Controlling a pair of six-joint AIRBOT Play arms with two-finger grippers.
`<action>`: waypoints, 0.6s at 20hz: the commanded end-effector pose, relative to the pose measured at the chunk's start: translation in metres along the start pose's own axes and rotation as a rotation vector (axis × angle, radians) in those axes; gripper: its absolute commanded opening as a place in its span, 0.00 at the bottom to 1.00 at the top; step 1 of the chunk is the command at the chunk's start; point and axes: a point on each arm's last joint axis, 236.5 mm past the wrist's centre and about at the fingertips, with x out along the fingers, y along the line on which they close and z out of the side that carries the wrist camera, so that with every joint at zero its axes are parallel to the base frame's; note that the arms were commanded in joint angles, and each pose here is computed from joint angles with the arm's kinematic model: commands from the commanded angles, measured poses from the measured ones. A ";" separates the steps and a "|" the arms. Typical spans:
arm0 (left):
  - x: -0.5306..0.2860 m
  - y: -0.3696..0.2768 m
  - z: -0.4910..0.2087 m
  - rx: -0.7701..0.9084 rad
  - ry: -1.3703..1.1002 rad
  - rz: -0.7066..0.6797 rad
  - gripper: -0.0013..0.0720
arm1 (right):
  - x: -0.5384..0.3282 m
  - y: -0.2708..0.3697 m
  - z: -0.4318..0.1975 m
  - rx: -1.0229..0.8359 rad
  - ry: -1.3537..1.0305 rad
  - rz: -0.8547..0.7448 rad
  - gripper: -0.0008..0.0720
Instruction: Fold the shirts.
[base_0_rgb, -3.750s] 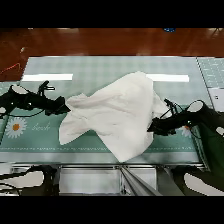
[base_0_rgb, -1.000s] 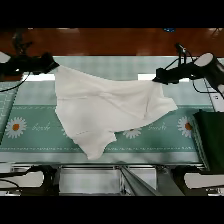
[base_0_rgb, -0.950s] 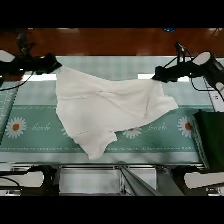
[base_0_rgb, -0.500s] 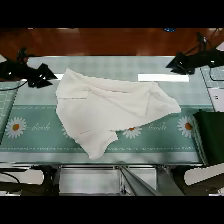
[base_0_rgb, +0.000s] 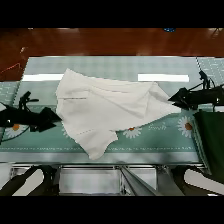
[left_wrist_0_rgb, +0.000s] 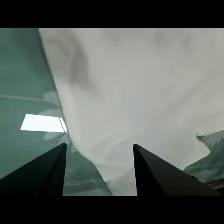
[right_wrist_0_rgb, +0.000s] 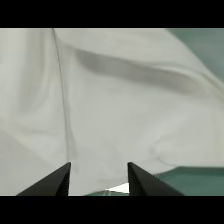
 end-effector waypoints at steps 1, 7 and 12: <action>0.020 0.020 -0.052 -0.088 0.085 0.016 0.71 | -0.002 0.010 -0.033 -0.034 -0.045 0.054 0.58; 0.046 0.008 -0.055 -0.180 0.051 -0.068 0.71 | -0.015 0.021 -0.038 -0.082 -0.074 0.059 0.58; 0.072 -0.010 -0.046 -0.165 -0.003 -0.063 0.71 | -0.016 0.030 -0.040 -0.070 -0.066 0.095 0.58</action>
